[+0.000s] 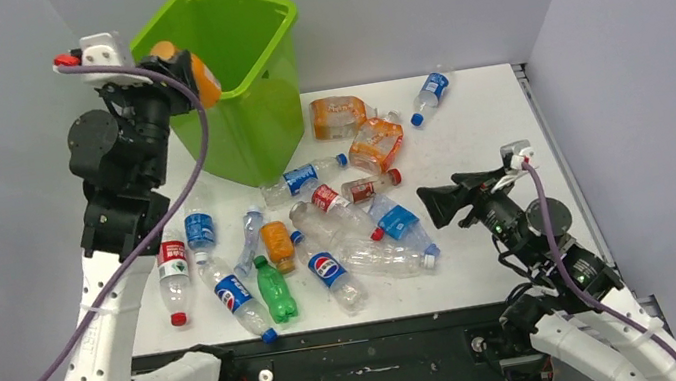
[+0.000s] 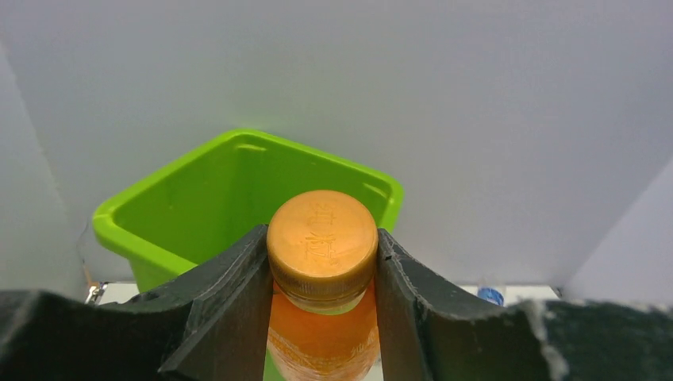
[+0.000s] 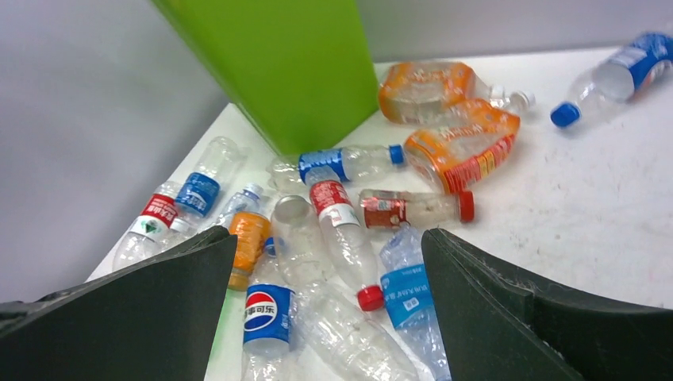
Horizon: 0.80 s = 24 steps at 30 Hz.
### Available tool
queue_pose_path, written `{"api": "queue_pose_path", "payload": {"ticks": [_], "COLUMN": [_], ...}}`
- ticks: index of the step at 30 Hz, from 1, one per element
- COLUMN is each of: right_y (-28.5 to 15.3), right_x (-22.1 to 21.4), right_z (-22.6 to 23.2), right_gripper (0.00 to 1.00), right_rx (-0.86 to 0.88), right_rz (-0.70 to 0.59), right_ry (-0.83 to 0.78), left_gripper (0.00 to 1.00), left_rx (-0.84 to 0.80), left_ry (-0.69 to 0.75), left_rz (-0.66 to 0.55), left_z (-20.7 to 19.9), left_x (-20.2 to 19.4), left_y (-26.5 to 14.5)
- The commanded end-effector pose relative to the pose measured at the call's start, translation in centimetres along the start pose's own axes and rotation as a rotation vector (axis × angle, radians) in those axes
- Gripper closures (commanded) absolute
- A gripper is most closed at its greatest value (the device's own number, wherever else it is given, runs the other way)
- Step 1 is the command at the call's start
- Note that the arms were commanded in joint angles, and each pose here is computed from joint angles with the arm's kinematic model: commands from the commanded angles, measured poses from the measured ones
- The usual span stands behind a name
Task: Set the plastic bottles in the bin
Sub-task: Place the plastic bottle in the trash bin.
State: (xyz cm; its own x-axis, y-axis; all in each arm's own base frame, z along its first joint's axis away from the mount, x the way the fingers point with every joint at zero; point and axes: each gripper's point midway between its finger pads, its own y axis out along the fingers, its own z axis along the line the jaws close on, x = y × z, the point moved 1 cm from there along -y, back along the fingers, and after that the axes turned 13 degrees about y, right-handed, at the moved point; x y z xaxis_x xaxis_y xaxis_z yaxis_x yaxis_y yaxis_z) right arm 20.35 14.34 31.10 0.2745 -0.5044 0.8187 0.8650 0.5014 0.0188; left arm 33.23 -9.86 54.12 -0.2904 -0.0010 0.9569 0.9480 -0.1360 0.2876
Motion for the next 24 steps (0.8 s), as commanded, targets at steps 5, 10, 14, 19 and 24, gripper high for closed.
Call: {"api": "queue_pose_path", "payload": {"ticks": [5,10,14,19,24], "right_y": [1.5,1.5,1.0,1.1,1.4], "right_x": [-2.8,-5.0,-6.4,-8.6,-10.0], "right_z": [-3.7,-5.0,-5.6,-5.9,-6.3], "right_gripper": [0.1,0.1,0.1,0.1,0.1], "right_rx": [-0.173,-0.202,-0.197,-0.17,-0.165], "right_rz": [-0.005,0.0,0.03,0.107,0.147], "right_ry": [0.187,0.287,0.28,0.243,0.227], "left_gripper": [1.0,1.0,1.0,1.0,1.0], "left_rx": [0.149,0.232,0.263,0.297,0.36], "left_ry": [-0.163,-0.133,-0.046,0.02,0.066], "left_rz": [-0.049,-0.076,-0.139,-0.112,-0.043], "left_z": [5.5,8.4,9.8,10.5,11.2], "left_x": [0.9,-1.2,-2.2,-4.5,-7.6], "left_y": [5.7,9.2,10.6,12.7,14.2]}}
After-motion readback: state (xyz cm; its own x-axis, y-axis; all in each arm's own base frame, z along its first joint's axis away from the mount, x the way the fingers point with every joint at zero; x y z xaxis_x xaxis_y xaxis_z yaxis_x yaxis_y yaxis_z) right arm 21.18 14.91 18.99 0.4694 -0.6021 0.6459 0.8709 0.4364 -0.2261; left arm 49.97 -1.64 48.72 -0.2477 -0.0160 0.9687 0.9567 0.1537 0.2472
